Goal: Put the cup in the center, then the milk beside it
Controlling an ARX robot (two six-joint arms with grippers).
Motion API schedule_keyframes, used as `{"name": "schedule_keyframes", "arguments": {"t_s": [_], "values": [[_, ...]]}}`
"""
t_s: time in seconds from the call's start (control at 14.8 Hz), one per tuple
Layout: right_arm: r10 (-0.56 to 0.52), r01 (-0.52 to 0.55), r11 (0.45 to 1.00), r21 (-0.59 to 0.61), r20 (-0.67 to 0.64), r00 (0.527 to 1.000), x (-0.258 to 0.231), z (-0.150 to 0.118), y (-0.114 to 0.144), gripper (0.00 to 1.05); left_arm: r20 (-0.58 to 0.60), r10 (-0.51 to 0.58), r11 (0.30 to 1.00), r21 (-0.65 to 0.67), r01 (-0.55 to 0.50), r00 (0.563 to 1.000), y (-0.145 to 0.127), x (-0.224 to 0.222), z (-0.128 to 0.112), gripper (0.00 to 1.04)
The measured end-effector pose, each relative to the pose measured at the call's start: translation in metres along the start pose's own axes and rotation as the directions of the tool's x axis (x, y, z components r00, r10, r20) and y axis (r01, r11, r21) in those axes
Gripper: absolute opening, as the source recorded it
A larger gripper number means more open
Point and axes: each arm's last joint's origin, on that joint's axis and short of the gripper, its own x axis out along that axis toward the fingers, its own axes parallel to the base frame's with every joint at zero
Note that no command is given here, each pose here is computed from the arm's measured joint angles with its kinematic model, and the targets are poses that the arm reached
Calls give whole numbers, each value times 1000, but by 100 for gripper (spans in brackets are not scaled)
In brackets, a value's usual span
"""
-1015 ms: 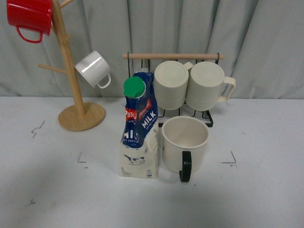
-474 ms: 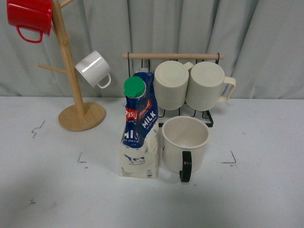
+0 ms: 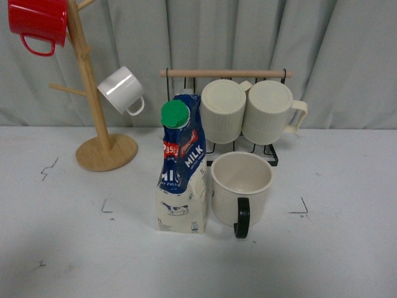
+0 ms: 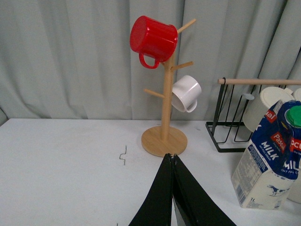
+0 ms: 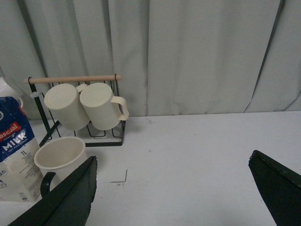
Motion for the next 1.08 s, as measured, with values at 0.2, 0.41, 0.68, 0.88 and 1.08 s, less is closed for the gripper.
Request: {"name": "schedule_keyframes", "arguments": {"t_s": [0.2,0.41,0.68,0.88,1.08], "values": [[0,0,1000,0,0,1000,0,0,0,98,-14,2,1000,0,-2,1000,0,-4,-2,2],[0,0,1000,0,0,1000,0,0,0,98,-12,-1,1000,0,1,1000,0,-13,-4,2],[0,0,1000,0,0,1000,0,0,0,98,-8,0,1000,0,0,1000,0,-13,-3,2],[0,0,1000,0,0,1000,0,0,0,98,-8,0,1000,0,0,1000,0,-13,-3,35],[0,0,1000,0,0,1000,0,0,0,98,-8,0,1000,0,0,1000,0,-13,-3,71]]}}
